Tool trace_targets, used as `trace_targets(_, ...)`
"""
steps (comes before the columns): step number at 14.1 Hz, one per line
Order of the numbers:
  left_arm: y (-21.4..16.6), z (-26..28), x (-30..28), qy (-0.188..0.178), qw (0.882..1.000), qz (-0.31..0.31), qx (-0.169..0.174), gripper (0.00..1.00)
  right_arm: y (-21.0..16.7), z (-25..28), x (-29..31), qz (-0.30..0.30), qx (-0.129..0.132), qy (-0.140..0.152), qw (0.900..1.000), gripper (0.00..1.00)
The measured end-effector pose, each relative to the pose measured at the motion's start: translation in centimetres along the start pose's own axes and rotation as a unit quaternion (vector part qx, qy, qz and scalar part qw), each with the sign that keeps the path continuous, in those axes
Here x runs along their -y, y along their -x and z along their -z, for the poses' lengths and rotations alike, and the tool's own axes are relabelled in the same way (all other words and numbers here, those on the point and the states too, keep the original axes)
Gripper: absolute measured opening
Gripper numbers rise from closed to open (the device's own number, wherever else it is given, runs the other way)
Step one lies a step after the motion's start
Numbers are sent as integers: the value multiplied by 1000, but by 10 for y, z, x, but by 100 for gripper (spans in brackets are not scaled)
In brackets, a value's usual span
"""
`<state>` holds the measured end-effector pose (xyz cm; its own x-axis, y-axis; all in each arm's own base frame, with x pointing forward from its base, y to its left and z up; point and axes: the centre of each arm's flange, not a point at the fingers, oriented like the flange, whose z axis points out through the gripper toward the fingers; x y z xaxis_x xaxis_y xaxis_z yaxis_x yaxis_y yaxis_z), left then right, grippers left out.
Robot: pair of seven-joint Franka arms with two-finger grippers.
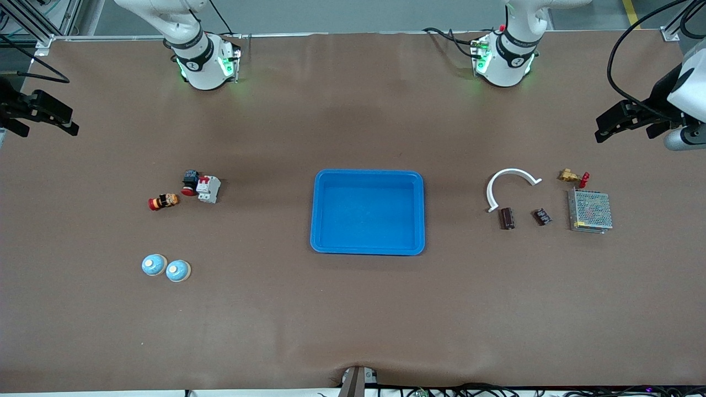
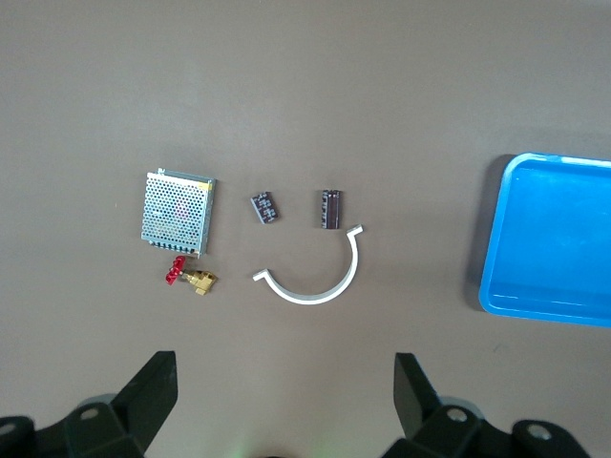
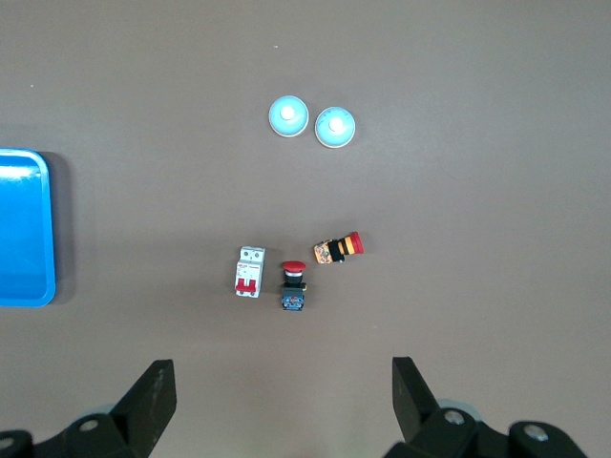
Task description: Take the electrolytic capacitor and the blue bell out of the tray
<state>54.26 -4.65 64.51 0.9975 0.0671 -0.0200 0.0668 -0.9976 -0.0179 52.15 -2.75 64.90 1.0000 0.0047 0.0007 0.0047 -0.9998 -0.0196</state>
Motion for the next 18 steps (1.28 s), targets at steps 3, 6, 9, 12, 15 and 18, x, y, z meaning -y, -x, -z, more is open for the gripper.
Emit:
trace_targets(3,0,0,0,0,1000,0,0,100,0,2,0,0,-2,0,1000,100)
trace_targets(6,0,0,1,0,1000,1,0,100,0,4,0,0,-4,0,1000,100)
trace_targets(9,0,0,1,0,1000,1,0,100,0,5,0,0,-6,0,1000,100)
trace_targets(12,0,0,1,0,1000,1,0,100,0,7,0,0,-8,0,1000,100)
trace_targets(15,0,0,2,0,1000,2,0,100,0,8,0,0,-10,0,1000,100)
trace_targets(18,0,0,2,0,1000,2,0,100,0,8,0,0,-9,0,1000,100)
